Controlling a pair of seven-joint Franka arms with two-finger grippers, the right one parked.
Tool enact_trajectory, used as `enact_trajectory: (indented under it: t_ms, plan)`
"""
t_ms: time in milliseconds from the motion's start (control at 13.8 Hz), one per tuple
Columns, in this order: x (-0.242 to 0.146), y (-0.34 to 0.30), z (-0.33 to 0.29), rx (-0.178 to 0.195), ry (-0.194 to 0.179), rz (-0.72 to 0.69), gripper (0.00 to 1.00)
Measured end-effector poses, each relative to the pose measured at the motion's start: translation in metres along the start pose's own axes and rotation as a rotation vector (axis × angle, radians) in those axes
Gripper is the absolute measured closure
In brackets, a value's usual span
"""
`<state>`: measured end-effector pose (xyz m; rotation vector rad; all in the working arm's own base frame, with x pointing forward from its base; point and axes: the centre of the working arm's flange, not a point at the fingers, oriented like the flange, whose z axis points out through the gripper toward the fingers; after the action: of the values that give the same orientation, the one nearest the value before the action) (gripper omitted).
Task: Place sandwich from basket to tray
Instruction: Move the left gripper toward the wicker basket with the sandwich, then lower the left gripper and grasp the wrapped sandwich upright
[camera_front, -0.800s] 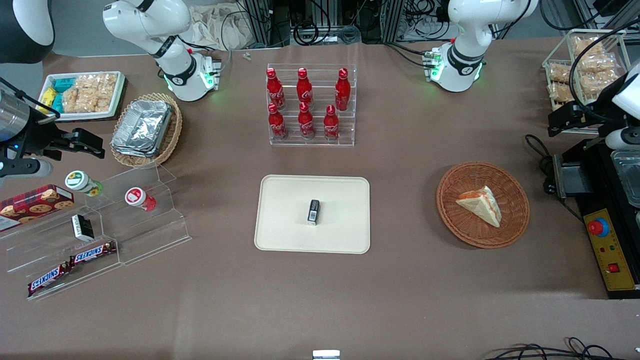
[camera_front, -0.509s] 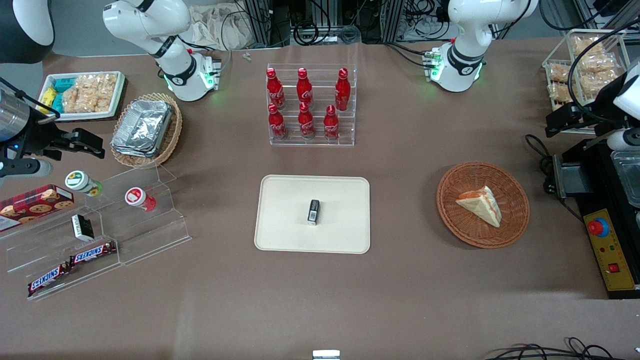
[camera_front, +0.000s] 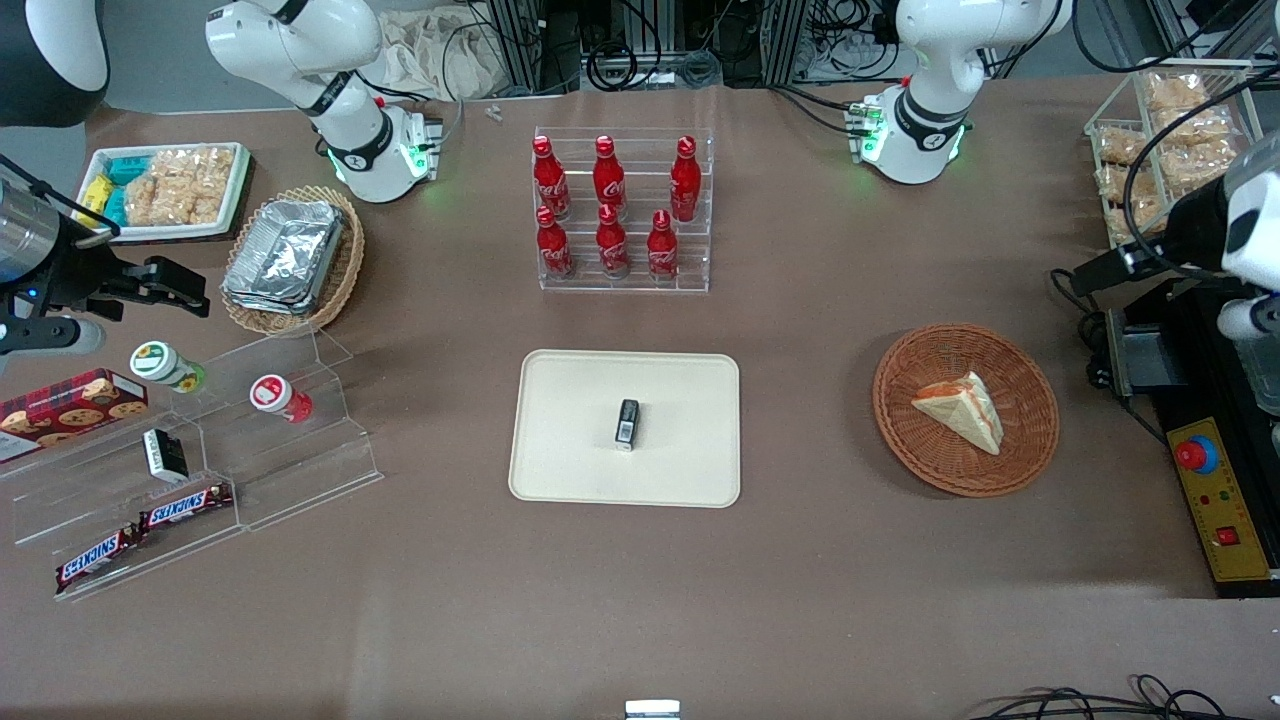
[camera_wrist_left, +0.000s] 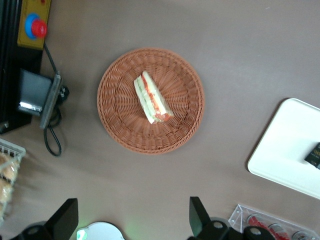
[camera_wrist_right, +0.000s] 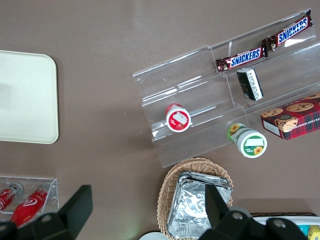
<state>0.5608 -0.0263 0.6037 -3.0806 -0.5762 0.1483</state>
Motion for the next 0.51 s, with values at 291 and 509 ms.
enact_trajectory:
  t_ms: [291, 509]
  plan:
    - [0.019, 0.007, 0.076, 0.001, -0.007, -0.158, 0.00]
    - [0.029, 0.010, 0.156, 0.007, -0.024, -0.263, 0.00]
